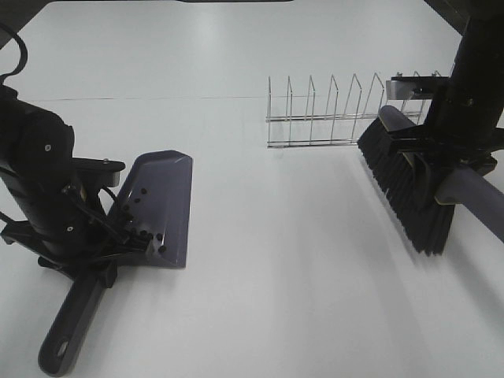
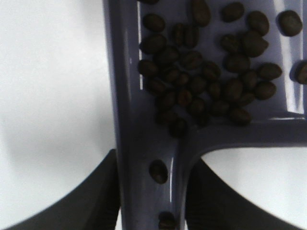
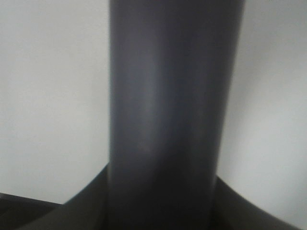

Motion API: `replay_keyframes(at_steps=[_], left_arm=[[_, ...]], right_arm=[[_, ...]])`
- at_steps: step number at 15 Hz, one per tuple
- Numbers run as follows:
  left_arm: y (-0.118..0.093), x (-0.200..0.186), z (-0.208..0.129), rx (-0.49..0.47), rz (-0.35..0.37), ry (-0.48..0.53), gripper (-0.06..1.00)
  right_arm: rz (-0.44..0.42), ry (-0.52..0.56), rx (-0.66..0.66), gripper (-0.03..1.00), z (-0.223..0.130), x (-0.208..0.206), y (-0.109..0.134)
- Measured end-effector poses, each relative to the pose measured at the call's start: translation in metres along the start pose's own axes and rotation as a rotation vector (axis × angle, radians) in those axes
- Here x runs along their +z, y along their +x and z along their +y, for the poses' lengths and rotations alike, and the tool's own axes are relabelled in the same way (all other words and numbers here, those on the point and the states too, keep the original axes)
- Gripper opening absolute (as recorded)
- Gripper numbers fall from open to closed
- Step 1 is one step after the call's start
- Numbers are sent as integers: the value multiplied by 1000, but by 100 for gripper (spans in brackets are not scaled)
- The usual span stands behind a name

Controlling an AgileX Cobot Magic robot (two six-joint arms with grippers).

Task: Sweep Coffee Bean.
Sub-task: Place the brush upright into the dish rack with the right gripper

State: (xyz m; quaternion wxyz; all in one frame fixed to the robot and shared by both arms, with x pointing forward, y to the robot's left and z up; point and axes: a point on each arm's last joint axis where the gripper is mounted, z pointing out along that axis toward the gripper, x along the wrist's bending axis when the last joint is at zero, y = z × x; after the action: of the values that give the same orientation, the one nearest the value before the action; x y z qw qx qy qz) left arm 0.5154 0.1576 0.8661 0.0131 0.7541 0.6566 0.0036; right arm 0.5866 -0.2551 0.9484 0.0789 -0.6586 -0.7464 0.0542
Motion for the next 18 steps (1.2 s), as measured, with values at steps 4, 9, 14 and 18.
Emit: replay_keyframes(at_steps=[4,9,14,18], left_arm=[[0,0,0,-3,-2,3,32],[0,0,0,-4,-1,5,32],[0,0,0,-7,-2,7,32],[0,0,0,-7,-2,8,32]], right_arm=[[-6,17,7,32,27,16,-6],[-36,-37,-4,32,71,23,-10],[-50,-88,-8,32,103,23,-12],[-50,-157,12,32,122,14,-12]])
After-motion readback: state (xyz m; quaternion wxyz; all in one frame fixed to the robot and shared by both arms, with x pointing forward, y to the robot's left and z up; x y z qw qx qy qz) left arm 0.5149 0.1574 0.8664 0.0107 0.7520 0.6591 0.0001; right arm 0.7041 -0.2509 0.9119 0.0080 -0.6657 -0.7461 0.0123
